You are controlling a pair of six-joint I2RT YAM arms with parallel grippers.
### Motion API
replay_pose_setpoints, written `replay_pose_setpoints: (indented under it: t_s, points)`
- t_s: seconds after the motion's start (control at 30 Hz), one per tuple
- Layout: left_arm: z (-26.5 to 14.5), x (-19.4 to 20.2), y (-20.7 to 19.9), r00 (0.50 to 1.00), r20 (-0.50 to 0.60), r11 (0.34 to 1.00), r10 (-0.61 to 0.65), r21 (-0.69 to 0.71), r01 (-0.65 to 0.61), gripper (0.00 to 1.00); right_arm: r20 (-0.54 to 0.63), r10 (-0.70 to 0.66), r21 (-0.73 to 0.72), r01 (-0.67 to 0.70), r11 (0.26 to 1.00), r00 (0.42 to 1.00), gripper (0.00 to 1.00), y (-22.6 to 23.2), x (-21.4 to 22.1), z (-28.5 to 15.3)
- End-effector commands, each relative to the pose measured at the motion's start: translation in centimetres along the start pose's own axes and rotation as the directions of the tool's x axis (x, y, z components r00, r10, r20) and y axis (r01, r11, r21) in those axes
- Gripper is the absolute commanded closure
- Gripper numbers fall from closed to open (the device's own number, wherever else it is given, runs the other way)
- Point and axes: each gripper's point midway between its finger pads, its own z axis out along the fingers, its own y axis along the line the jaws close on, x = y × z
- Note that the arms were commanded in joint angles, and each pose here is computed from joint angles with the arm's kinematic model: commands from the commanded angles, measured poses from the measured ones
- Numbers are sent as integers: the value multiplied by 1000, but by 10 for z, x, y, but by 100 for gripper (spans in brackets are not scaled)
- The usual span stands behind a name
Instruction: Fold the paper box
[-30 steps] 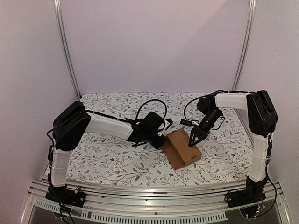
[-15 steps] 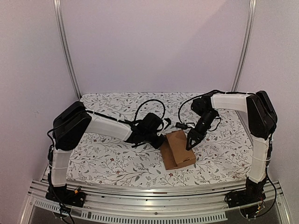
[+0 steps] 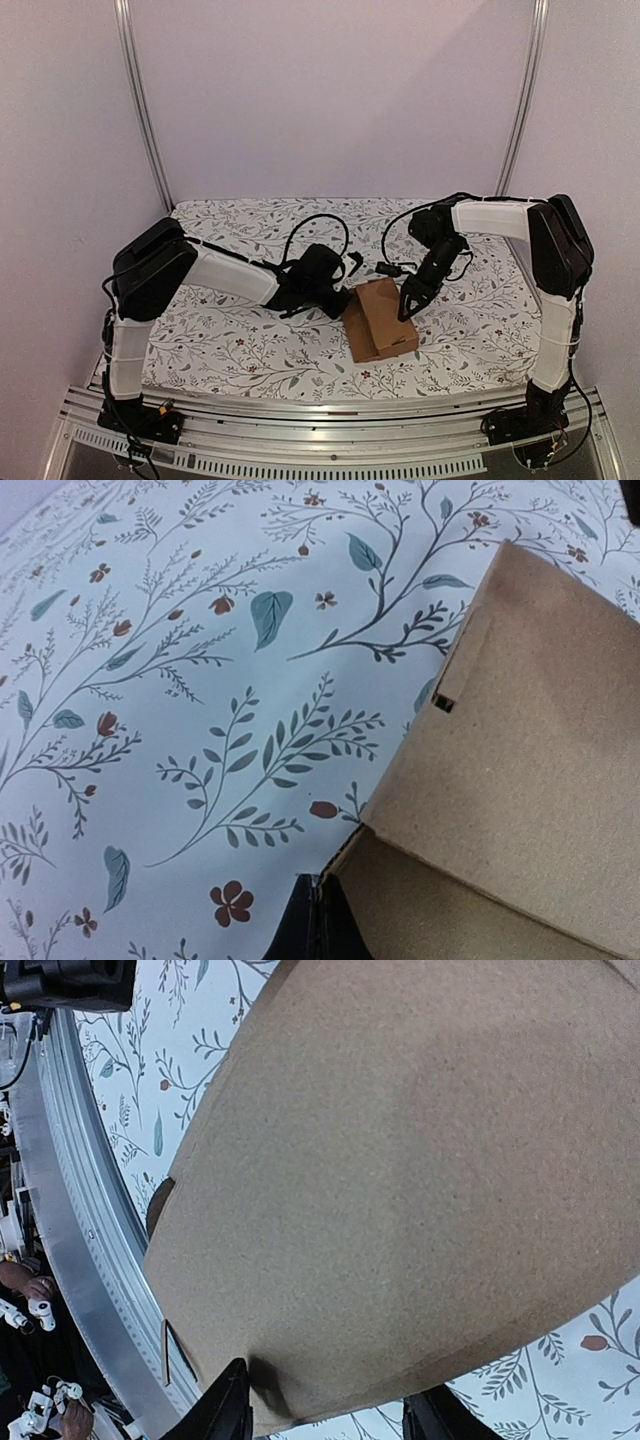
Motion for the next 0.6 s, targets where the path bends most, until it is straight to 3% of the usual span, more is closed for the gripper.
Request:
replay_pose_setpoints:
  t_s: [0.0, 0.57]
  points:
    - [3, -14, -3, 996, 76, 997, -56, 59, 51, 100, 69, -59, 9, 59, 998, 996, 51, 7, -20, -6]
    - [1, -11, 3, 994, 86, 997, -63, 47, 59, 96, 25, -25, 57, 23, 998, 999, 50, -7, -15, 2]
